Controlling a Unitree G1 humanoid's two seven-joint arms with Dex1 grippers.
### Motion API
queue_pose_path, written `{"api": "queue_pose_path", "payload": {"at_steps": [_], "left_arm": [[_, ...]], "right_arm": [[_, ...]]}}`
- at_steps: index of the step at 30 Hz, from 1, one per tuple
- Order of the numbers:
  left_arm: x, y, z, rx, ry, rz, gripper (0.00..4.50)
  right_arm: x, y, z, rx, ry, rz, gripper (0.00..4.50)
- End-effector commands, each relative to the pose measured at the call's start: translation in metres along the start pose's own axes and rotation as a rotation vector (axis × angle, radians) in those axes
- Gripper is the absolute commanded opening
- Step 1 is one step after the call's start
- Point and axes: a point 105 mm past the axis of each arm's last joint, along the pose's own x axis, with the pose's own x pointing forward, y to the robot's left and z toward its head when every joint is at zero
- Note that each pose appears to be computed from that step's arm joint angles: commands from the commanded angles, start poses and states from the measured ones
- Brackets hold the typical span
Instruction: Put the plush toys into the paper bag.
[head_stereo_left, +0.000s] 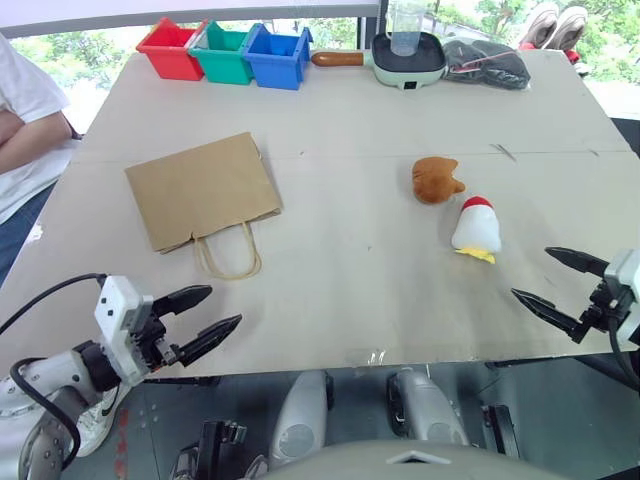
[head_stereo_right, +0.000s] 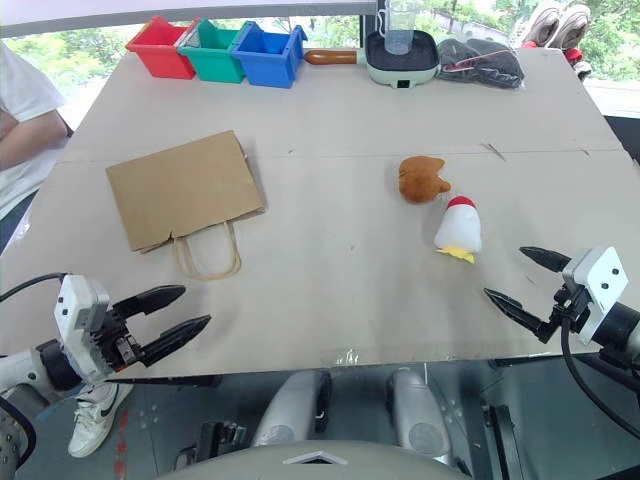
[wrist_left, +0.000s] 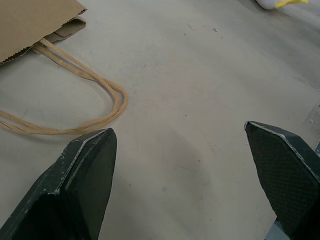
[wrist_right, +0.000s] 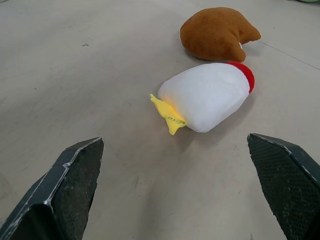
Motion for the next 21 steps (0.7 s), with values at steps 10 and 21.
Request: {"api": "queue_pose_path", "payload": {"at_steps": [10, 21], "left_arm": [[-0.03, 0.065, 0.015, 0.439, 0.124, 0.056, 4.42], [0.014, 0.093, 0.018, 0.687, 0.152, -0.005, 4.42]], "right_arm": [[0.073, 0.096, 0.067, -0.124, -0.261, 0.473, 4.5], [0.088, 0.113, 0.07, -0.154, -0.302, 0.473, 4.5]]}}
